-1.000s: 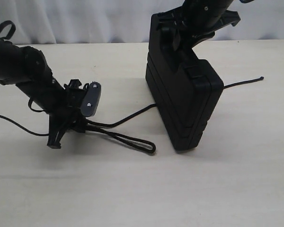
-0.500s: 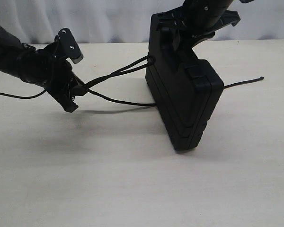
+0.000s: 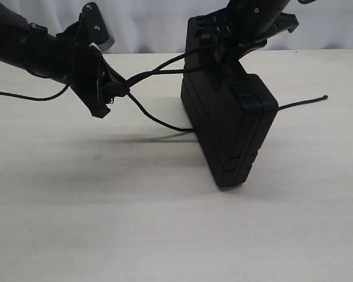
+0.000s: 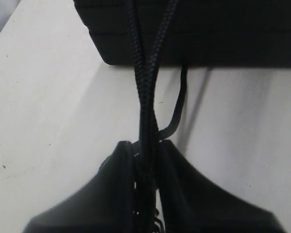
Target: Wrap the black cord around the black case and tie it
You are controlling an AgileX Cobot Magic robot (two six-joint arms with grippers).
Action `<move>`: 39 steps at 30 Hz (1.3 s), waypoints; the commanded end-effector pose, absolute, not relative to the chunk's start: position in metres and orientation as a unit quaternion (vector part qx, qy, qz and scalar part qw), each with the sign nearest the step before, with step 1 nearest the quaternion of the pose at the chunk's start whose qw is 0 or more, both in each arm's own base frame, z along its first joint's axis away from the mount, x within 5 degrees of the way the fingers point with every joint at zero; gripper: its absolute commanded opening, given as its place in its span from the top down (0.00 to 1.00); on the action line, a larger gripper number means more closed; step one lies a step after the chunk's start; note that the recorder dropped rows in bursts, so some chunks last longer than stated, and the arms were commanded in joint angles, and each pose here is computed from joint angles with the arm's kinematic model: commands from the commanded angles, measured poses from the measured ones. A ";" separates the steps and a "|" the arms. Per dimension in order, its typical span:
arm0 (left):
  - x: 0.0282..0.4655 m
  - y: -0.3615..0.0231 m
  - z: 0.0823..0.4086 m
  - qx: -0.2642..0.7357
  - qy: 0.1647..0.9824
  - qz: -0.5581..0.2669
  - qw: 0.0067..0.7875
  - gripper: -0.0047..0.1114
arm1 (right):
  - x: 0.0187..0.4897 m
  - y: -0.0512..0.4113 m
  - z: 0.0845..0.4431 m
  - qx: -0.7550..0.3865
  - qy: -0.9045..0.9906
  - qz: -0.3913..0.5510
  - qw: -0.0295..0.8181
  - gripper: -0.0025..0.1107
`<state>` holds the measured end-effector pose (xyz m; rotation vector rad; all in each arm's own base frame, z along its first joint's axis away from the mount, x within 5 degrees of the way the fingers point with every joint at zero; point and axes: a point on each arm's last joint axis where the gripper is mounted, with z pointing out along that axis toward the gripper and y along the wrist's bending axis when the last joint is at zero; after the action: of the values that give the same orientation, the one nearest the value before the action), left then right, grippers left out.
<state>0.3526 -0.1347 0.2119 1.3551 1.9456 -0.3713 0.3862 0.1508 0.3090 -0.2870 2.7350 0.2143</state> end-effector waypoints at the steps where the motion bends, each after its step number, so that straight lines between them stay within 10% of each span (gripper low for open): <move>1: 0.350 -0.139 0.216 0.537 0.747 -0.155 0.360 0.96 | 0.383 0.151 0.311 -0.113 0.974 0.077 0.183 0.94; 17: 0.346 -0.126 0.273 0.561 0.705 -0.033 0.434 0.96 | 0.383 0.151 0.311 -0.123 0.972 0.074 0.187 0.94; 39: 0.324 -0.164 0.259 0.607 0.701 -0.017 0.374 0.96 | 0.382 0.151 0.311 -0.122 0.973 0.076 0.182 0.94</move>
<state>0.3264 -0.1552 0.2552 1.6065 1.8062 -0.0189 0.3857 0.1523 0.3090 -0.3330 2.7294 0.2203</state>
